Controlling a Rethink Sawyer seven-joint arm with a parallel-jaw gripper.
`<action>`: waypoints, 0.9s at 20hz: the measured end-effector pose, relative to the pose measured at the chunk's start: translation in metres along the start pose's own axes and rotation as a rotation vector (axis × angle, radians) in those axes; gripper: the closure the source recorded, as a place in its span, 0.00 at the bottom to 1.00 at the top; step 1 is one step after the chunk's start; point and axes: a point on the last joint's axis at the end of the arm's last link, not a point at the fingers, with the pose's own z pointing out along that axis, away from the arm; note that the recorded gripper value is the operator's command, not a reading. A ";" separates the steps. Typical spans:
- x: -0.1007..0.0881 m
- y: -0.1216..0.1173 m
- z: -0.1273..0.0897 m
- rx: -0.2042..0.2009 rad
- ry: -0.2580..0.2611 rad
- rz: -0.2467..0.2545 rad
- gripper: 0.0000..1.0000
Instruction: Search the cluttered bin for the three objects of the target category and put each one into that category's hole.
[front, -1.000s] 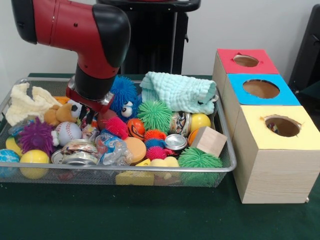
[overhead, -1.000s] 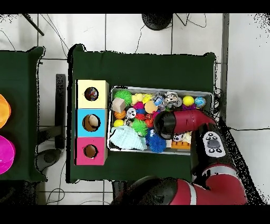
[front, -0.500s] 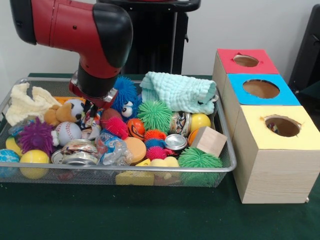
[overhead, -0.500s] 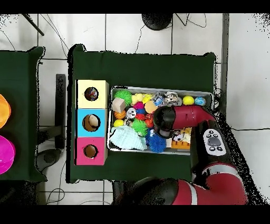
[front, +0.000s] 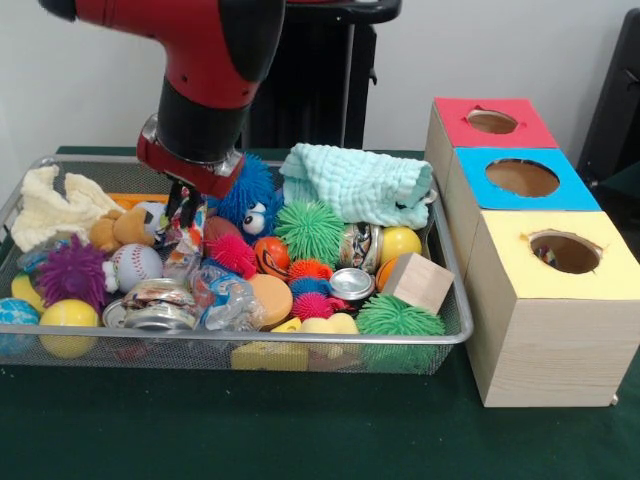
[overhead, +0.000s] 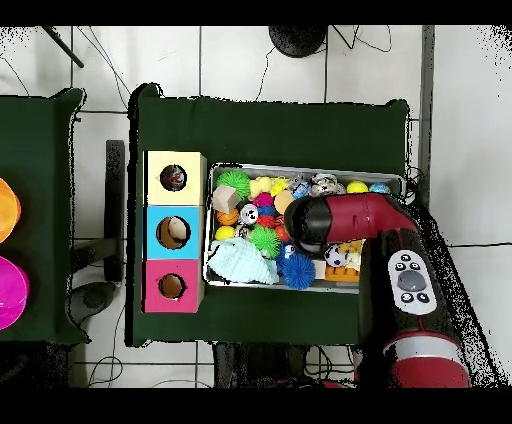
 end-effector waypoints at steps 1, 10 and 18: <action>-0.002 0.000 -0.006 -0.007 -0.016 0.003 1.00; -0.028 0.005 -0.064 -0.079 -0.161 0.041 1.00; -0.040 0.011 -0.107 -0.135 -0.201 0.100 1.00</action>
